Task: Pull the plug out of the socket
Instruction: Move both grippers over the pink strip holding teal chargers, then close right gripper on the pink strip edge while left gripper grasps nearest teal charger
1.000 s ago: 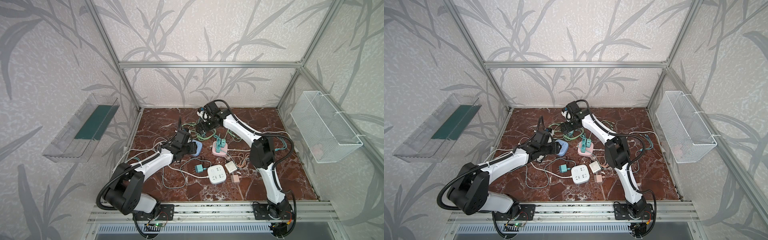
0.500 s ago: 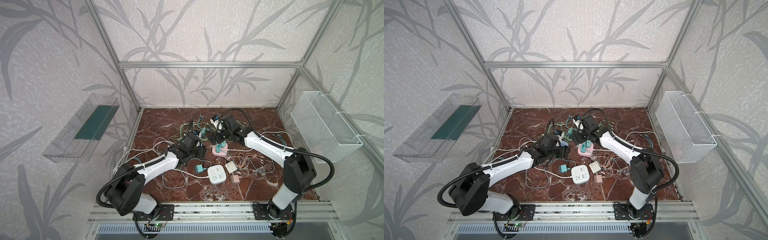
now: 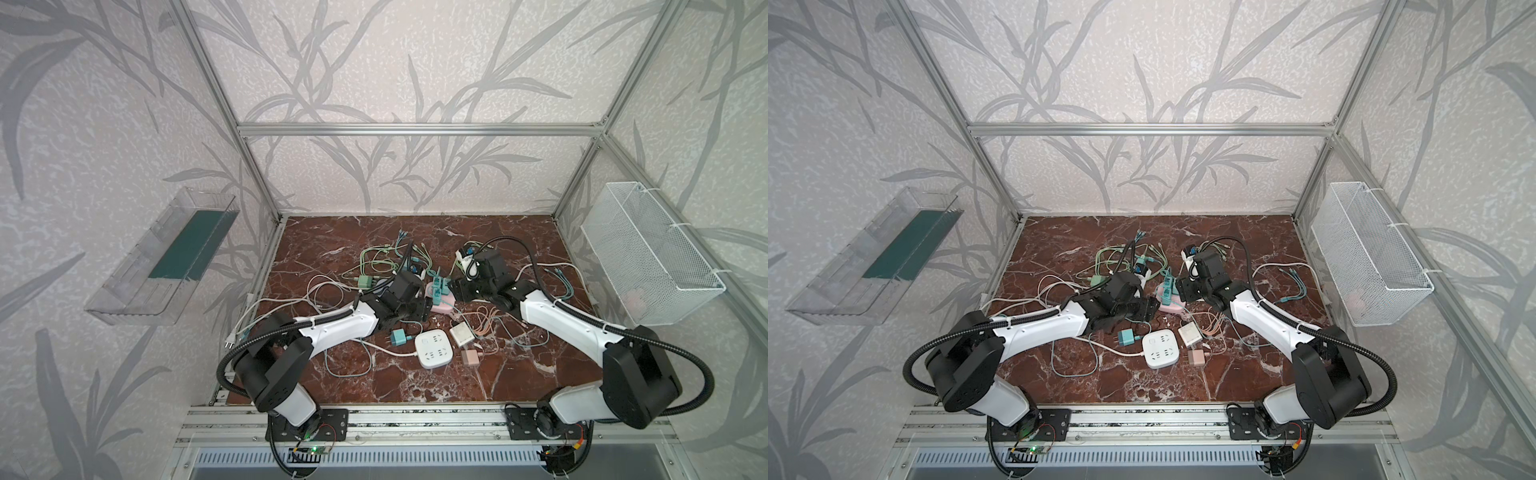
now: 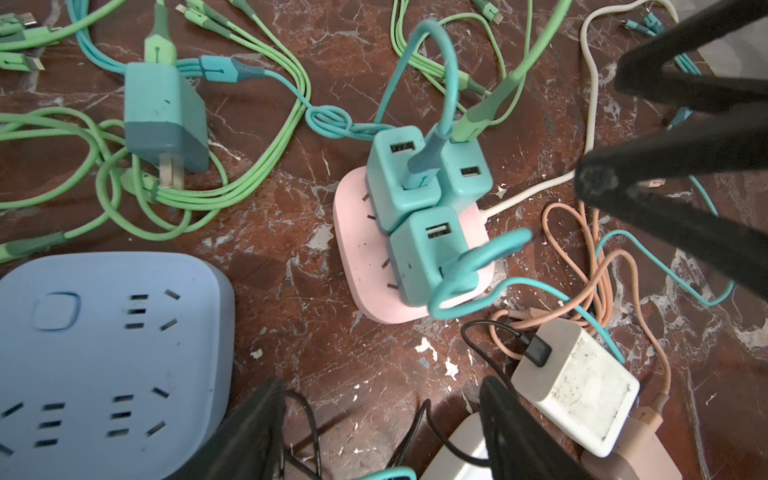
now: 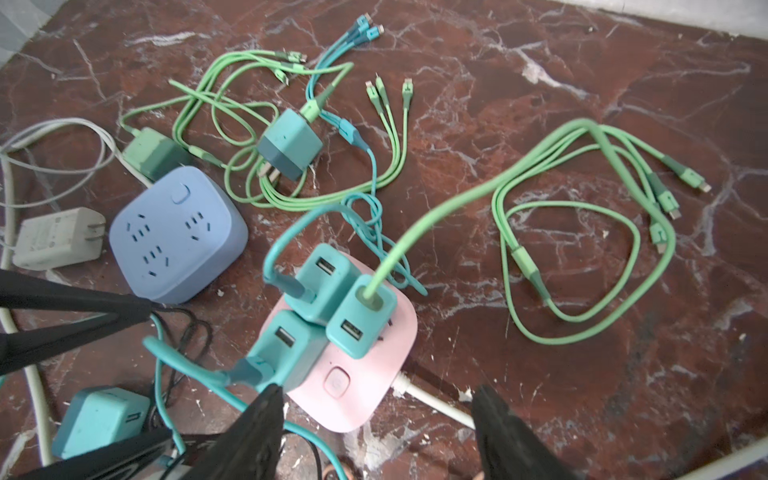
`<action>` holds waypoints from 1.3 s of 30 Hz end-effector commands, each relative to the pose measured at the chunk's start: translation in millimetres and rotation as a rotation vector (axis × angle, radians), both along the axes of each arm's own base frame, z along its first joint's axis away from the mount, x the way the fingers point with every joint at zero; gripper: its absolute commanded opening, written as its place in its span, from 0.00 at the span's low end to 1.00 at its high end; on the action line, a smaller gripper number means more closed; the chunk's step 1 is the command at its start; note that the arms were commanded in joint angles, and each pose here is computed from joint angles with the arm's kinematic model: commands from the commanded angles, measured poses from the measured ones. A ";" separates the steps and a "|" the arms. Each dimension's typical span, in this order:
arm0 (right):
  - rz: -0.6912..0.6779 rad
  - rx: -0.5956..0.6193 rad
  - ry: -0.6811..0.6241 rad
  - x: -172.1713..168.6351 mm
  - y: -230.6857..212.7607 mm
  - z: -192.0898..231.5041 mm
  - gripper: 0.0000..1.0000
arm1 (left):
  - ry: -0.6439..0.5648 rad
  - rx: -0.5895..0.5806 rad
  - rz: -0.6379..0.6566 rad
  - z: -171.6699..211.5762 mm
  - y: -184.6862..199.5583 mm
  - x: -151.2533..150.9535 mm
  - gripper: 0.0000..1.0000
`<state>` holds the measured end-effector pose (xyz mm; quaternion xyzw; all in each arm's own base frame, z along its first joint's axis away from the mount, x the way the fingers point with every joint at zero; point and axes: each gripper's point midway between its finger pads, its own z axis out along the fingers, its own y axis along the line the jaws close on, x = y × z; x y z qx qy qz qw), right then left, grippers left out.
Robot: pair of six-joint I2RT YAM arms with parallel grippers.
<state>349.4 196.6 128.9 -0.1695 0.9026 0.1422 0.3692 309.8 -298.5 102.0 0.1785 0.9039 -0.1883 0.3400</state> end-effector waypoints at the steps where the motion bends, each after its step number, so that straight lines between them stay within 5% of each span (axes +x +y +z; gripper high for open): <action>1: -0.054 0.053 -0.008 0.6 -8.5 0.7 0.58 | -0.055 -0.005 -0.001 13.1 -12.0 8.9 0.74; 17: -0.100 0.058 0.177 -1.3 -15.4 -59.7 0.50 | -0.003 0.028 0.027 -0.4 -35.7 18.7 0.74; 39: -0.088 0.148 0.263 3.8 -0.8 -74.9 0.56 | 0.034 0.130 0.075 -24.6 -39.3 33.7 0.51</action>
